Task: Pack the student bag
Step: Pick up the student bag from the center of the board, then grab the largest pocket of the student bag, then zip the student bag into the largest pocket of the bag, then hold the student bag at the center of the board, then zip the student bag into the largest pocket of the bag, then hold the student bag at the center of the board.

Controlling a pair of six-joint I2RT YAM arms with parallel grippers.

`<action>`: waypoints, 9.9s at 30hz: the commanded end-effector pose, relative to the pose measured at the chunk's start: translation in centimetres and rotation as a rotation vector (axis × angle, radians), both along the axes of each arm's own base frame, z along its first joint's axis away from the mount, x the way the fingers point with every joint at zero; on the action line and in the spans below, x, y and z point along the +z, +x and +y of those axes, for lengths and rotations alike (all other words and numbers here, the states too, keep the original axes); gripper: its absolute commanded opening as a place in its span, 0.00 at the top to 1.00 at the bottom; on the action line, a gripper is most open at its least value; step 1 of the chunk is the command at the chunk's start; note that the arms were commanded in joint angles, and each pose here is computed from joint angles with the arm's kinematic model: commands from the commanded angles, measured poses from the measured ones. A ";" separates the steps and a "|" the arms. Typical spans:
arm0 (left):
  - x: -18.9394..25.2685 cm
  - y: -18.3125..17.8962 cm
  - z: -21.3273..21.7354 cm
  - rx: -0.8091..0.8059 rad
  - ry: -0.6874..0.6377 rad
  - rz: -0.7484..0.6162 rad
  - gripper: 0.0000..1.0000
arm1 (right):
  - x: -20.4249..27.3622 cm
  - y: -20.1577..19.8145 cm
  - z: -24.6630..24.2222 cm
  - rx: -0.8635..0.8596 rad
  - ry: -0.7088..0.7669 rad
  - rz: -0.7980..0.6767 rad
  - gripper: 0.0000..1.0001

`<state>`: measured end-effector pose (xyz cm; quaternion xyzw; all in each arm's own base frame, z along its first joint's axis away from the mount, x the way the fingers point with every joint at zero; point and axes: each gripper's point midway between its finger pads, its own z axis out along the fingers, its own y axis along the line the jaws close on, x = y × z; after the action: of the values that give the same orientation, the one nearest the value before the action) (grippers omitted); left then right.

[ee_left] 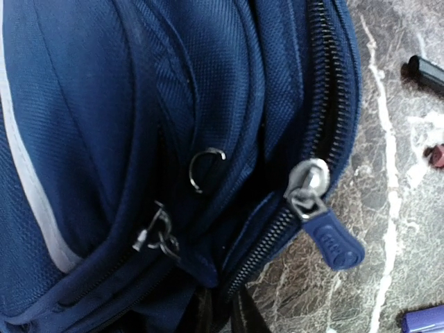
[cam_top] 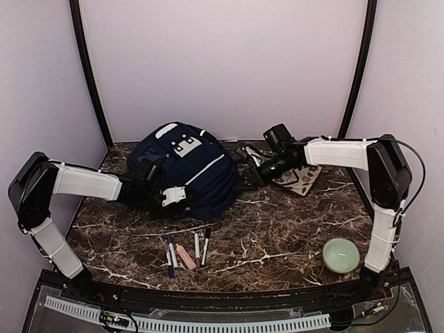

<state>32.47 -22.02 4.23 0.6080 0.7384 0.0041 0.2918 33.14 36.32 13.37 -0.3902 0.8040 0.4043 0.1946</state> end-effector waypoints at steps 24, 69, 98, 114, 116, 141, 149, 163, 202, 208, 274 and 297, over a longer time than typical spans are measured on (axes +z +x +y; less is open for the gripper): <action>7.9 -2.2 -7.8 -0.105 -0.497 0.177 1.00 | 0.4 -4.7 6.9 0.422 -0.170 -0.696 0.53; 8.3 -1.1 -7.5 -0.065 -0.527 0.256 1.00 | -3.0 -4.4 12.0 0.430 -0.509 -1.230 0.67; 8.8 -1.0 -7.3 -0.064 -0.526 0.246 1.00 | -0.9 -1.6 8.3 0.229 -0.593 -1.249 0.69; 8.7 -1.1 -7.2 -0.066 -0.524 0.247 1.00 | -0.4 -0.2 7.5 0.117 -0.466 -1.081 0.86; 8.7 -1.0 -7.2 -0.064 -0.523 0.249 1.00 | -0.2 -0.2 7.5 0.109 -0.443 -1.048 0.89; 5.0 -1.0 -4.0 0.023 -0.332 0.221 1.00 | -2.6 1.8 -0.5 0.022 -0.421 -0.634 1.00; 5.1 -1.5 -3.2 0.041 -0.313 0.210 1.00 | -3.1 4.8 -5.1 -0.071 -0.486 -0.616 1.00; 4.3 -1.2 3.3 0.145 0.027 0.036 0.97 | -2.2 8.6 -6.0 -0.116 -0.422 -0.635 1.00; 10.3 -4.9 -12.4 -0.019 -0.601 -0.096 0.47 | 1.3 -5.8 4.3 0.222 -0.137 -0.468 1.00; 8.1 -4.1 -12.9 -0.026 -0.533 -0.090 0.50 | 1.2 -6.0 4.5 0.224 -0.124 -0.447 1.00; 10.7 -2.4 -17.0 0.110 -0.597 0.013 0.48 | -3.1 11.9 -5.0 -0.206 -0.144 -0.288 1.00; 5.3 4.2 -18.7 0.299 -0.300 -0.221 0.55 | -3.1 11.5 -4.6 -0.199 -0.112 -0.264 1.00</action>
<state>35.19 -41.61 10.09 0.4402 0.7767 -0.0602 0.4466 43.64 32.22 7.68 -0.3772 0.8373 0.2769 0.2827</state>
